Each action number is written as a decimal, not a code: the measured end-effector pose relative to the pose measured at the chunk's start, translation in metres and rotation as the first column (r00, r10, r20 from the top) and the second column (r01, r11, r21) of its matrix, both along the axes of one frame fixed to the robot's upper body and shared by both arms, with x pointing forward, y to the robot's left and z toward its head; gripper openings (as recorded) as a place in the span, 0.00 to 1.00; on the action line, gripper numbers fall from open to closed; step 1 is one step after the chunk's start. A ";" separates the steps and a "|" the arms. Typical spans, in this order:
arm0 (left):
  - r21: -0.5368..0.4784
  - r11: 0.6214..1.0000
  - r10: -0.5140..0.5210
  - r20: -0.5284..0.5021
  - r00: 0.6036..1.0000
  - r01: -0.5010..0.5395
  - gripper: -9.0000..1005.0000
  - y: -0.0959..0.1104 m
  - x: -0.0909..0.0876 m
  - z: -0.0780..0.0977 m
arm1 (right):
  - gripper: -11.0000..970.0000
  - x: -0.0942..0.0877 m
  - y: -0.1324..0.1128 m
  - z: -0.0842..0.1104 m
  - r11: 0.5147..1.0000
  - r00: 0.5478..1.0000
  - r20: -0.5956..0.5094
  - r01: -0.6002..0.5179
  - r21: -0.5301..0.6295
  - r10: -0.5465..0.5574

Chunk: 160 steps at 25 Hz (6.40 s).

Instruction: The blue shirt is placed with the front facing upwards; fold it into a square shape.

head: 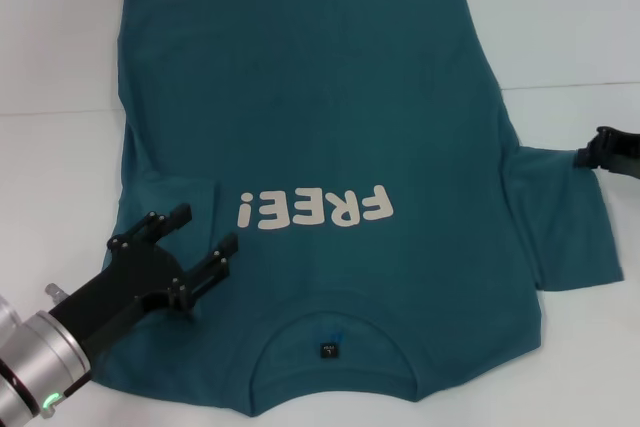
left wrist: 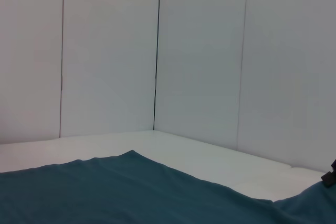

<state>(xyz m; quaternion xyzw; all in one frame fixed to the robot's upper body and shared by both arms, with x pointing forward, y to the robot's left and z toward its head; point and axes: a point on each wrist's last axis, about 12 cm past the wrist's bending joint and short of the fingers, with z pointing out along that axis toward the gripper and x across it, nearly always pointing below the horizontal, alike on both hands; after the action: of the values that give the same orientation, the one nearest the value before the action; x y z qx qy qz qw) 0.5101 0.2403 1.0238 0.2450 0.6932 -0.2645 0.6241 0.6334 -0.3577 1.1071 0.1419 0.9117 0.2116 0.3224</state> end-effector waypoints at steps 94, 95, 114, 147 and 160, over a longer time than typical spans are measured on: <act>-0.103 0.994 0.030 -0.130 0.991 -0.044 0.73 0.040 -0.006 0.012 | 0.70 -0.022 0.045 0.040 0.902 0.904 0.078 -0.426 0.075 0.420; -0.114 0.992 0.033 -0.148 0.989 -0.050 0.73 0.045 -0.009 0.013 | 0.71 -0.028 0.039 0.036 0.902 0.905 0.093 -0.423 0.084 0.416; 0.012 0.985 0.161 -0.400 0.902 -0.171 0.73 0.101 -0.074 0.006 | 0.71 -0.084 -0.007 -0.004 0.912 0.898 0.249 -0.397 0.099 0.364; 0.152 0.980 0.177 -0.389 0.904 -0.127 0.61 0.087 -0.047 -0.012 | 0.70 -0.080 -0.006 -0.002 0.912 0.902 0.243 -0.394 0.118 0.358; 0.146 0.982 0.170 -0.378 0.910 -0.123 0.21 0.084 -0.045 -0.011 | 0.70 -0.083 -0.008 -0.002 0.914 0.911 0.232 -0.379 0.143 0.341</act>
<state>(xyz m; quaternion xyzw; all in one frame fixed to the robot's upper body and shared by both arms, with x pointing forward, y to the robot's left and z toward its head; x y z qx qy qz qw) 0.4647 0.3247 1.0131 0.1717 0.8342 -0.2185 0.4764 0.5505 -0.3661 1.1047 -0.0223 0.8610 0.3646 0.3540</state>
